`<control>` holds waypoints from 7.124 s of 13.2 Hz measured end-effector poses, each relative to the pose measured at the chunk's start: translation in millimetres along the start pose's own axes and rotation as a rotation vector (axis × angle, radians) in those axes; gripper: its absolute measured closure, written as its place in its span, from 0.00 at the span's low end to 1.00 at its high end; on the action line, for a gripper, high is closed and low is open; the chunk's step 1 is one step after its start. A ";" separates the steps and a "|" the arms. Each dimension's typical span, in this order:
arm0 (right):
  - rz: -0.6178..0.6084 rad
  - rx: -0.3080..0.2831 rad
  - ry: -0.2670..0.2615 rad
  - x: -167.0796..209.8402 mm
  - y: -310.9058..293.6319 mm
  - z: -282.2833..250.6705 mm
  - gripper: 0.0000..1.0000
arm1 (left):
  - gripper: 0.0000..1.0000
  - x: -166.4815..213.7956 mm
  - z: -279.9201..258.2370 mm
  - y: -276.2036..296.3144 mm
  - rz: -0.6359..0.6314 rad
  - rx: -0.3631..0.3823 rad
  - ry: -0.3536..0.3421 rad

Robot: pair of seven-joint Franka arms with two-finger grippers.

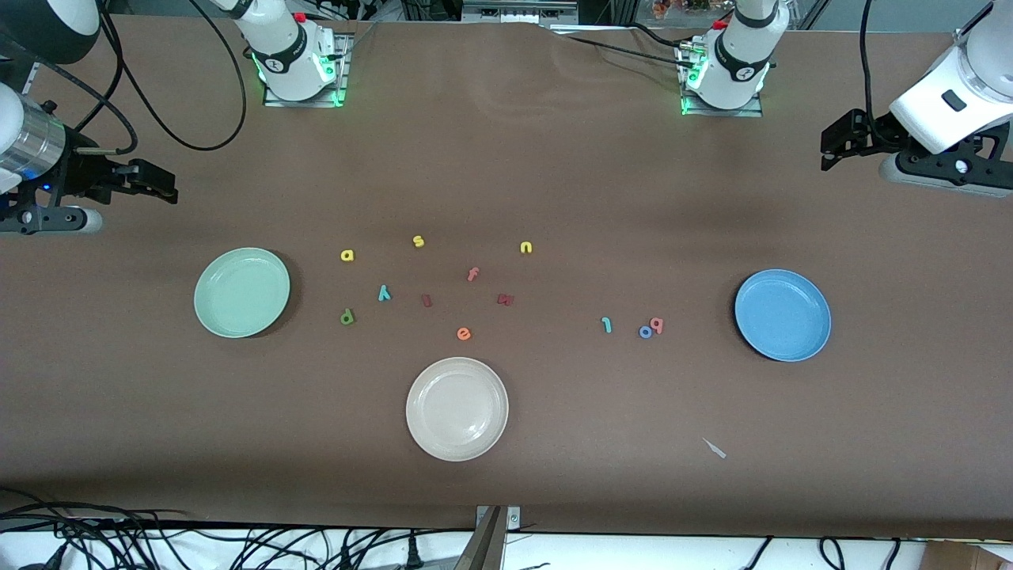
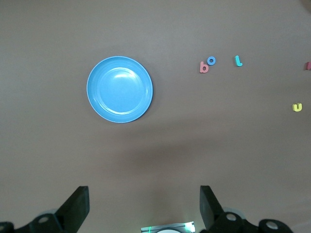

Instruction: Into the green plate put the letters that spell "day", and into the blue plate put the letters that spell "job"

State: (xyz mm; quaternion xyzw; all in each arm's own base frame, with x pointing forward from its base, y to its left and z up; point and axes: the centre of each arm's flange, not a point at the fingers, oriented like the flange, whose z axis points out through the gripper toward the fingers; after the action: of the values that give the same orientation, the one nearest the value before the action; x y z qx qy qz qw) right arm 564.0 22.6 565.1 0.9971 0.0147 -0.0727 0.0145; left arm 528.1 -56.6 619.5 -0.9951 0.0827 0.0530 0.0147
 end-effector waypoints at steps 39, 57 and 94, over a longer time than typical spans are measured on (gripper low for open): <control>0.000 0.000 -0.001 0.1 -0.1 0.4 0.00 | 0.00 -4.1 4.1 -53.4 -0.107 -0.013 -0.008; 0.000 0.000 -0.001 0.1 -0.2 0.4 0.00 | 0.00 -4.3 6.2 -57.4 -0.115 -0.015 -0.016; -0.036 -0.003 -0.051 16.2 -14.6 28.8 0.00 | 0.00 -3.2 7.7 -52.8 -0.106 -0.015 -0.023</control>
State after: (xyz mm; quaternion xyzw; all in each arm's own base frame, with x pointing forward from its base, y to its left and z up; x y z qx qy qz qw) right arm 575.4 36.7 533.9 0.9945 0.0321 -0.0986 0.0149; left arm 532.9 -3.7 613.3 -0.9975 0.0291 0.0642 0.0109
